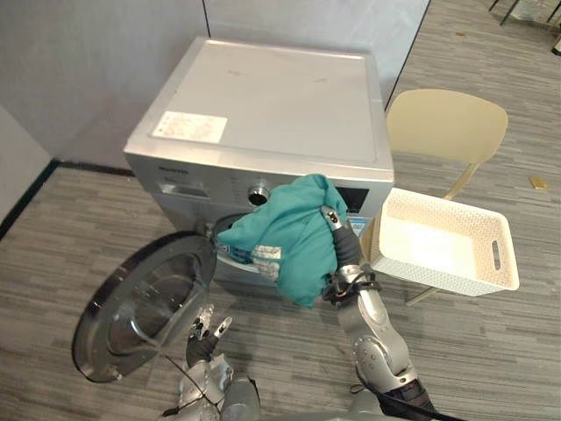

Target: Pick up the laundry basket with both hands and put the clothes into the washing machine.

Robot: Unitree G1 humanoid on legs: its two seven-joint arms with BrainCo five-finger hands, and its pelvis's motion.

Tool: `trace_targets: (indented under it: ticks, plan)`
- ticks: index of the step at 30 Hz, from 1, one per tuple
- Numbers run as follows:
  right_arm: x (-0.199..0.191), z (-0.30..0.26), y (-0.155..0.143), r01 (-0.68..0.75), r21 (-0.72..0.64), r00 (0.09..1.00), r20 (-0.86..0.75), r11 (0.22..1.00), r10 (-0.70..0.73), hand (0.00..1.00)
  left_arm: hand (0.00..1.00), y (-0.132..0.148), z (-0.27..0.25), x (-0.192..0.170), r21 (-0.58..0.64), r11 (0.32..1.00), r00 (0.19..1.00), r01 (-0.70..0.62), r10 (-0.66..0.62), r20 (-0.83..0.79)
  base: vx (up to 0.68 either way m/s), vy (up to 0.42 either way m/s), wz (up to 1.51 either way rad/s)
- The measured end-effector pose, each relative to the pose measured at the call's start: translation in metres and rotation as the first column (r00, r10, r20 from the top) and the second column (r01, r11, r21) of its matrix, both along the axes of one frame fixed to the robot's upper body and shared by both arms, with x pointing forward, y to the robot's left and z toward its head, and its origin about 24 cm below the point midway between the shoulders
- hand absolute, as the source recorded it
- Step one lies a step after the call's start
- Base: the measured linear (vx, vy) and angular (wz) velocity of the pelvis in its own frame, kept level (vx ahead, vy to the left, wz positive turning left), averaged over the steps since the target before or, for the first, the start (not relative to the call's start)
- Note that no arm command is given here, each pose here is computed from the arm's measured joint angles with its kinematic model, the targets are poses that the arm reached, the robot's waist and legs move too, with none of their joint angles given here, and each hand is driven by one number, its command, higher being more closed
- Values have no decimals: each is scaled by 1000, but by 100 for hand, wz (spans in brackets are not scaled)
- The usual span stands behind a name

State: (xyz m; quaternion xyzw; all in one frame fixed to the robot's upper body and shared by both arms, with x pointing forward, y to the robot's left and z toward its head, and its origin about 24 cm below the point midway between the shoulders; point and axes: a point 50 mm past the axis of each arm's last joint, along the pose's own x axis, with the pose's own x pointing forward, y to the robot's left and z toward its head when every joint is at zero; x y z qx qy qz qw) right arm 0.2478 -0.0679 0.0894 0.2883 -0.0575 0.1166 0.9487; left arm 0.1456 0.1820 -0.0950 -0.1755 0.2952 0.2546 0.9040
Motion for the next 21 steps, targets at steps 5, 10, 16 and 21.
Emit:
trace_targets:
  ticks: [5, 10, 16, 21]
  plan:
    - [-9, -17, -12, 22, -31, 998, -55, 999, -24, 100, 0, -12, -5, -3, -31, 999, 999, 44, -45, -24, 49, 94, 15]
    - [-21, -21, -17, 36, -17, 996, -77, 999, -38, 100, 0, -23, -8, -9, -55, 996, 996, 70, -73, -47, 48, 14, 12]
    - [-33, -14, -8, -28, 18, 999, -41, 999, 28, 100, 0, -23, -6, -18, -62, 995, 996, 75, -78, -45, 0, -13, 6]
    - [-23, -42, 0, -57, -63, 987, -153, 996, 47, 100, 0, -22, 2, -10, -55, 995, 997, 77, -78, 0, -46, 25, 18]
